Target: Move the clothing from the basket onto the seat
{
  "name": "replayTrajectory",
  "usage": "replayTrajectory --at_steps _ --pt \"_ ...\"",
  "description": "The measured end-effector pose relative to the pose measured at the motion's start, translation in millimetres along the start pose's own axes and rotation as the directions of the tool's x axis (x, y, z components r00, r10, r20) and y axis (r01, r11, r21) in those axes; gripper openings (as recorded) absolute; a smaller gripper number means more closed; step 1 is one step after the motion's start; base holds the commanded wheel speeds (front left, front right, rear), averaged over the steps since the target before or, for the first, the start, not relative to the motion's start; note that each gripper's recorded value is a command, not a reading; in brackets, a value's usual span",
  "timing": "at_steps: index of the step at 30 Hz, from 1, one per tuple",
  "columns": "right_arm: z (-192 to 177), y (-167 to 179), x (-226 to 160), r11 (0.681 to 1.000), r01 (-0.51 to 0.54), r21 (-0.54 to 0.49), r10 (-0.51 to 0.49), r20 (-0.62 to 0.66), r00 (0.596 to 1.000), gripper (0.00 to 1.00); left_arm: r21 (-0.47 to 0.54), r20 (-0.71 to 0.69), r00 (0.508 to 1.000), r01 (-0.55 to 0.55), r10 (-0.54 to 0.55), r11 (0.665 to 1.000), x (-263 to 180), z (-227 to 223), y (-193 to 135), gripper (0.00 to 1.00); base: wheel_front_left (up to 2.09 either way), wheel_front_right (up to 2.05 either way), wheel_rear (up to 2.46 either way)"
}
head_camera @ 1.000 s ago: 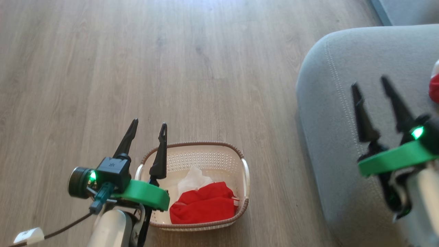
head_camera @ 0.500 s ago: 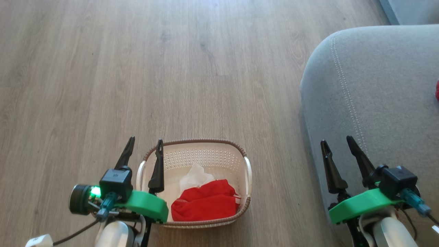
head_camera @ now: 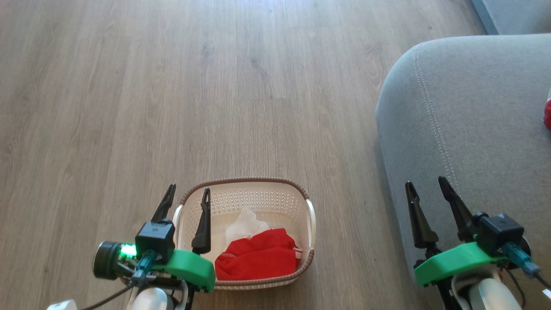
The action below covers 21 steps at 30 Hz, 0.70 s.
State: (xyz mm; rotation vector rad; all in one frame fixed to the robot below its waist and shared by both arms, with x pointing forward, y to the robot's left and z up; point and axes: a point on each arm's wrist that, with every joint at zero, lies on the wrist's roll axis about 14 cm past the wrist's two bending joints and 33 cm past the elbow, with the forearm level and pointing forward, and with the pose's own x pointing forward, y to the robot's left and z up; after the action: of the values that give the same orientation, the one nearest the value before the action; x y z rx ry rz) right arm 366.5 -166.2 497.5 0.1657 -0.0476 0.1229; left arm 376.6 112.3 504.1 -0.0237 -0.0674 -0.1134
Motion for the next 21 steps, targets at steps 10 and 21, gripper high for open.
replayTrajectory --at_steps 10,21 --pt "3.3 -1.4 0.5 1.0 0.004 -0.003 -0.004 0.01 1.0 1.0 0.001 0.005 1.0 0.007 -0.007 1.0 -2.0 2.0 -2.2 1.0 0.0 0.0 0.0" --pt "5.9 -2.9 0.9 1.0 0.007 -0.011 -0.006 0.017 1.0 1.0 -0.01 0.009 1.0 0.011 -0.011 1.0 -3.6 3.5 -2.8 1.0 0.0 0.0 0.0"
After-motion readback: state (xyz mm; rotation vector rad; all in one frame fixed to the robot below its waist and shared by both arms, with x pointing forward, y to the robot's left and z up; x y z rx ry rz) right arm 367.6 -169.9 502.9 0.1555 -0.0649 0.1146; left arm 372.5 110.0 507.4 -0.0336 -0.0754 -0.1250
